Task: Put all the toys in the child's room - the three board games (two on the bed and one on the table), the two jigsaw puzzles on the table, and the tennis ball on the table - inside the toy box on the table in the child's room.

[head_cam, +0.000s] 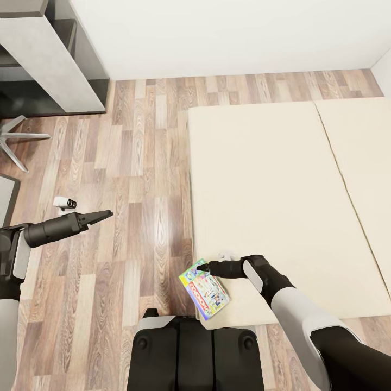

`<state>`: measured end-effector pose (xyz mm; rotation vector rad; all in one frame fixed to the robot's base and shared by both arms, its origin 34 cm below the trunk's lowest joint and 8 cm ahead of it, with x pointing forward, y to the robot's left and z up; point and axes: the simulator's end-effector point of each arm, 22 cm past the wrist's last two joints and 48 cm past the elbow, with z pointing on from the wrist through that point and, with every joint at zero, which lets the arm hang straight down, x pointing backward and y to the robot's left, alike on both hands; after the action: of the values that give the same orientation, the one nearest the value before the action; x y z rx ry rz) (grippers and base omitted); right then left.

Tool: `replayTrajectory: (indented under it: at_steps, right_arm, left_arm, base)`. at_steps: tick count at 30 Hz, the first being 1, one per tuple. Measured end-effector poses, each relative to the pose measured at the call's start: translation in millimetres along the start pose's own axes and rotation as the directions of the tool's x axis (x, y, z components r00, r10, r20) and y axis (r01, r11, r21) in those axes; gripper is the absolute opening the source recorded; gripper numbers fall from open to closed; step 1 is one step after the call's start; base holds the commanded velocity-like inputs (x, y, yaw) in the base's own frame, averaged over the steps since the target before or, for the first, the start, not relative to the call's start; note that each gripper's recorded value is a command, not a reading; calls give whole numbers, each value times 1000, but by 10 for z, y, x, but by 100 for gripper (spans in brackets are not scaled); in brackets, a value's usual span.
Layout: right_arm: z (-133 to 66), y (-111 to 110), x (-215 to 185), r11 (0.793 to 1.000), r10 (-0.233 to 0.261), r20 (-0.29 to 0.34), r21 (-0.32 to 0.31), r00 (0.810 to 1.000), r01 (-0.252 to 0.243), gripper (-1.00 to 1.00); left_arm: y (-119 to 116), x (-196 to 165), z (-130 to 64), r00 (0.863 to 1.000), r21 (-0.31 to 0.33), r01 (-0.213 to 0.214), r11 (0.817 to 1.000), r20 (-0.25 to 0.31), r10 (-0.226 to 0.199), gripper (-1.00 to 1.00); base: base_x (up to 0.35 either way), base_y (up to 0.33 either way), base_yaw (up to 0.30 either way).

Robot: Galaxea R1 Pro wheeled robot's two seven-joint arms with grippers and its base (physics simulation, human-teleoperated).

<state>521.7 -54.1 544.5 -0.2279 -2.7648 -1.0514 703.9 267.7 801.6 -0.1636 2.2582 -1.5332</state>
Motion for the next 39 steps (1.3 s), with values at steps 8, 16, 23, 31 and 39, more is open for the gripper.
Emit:
replayTrajectory:
  at_steps: [8, 16, 23, 31, 39]
  right_arm:
    - [-3, -6, -1, 1000, 0, 0, 1, 1000, 0, 100]
    - [-9, -18, -2, 1000, 1, 0, 3, 1000, -1, 100]
    - [-12, -24, -4, 1000, 1, 1, 3, 1000, -1, 100]
    - [-17, -24, -12, 1000, 1, 3, 3, 1000, -1, 100]
    - [-30, -20, -37, 1000, 2, 9, -1, 1000, -2, 100]
  left_arm:
    - [-1, 1, 2, 1000, 0, 0, 1000, -1, 0, 100]
    - [0, 2, 2, 1000, 0, 0, 1000, -1, 0, 100]
    - [-1, 2, 3, 1000, 0, 0, 1000, -1, 0, 100]
    - [0, 2, 2, 1000, 0, -1, 1000, -1, 1, 100]
    - [-1, 5, 4, 1000, 1, -1, 1000, -1, 1, 100]
  base:
    - [0, 3, 0]
    - [0, 0, 0]
    - [0, 0, 0]
    - [0, 0, 0]
    - [0, 0, 0]
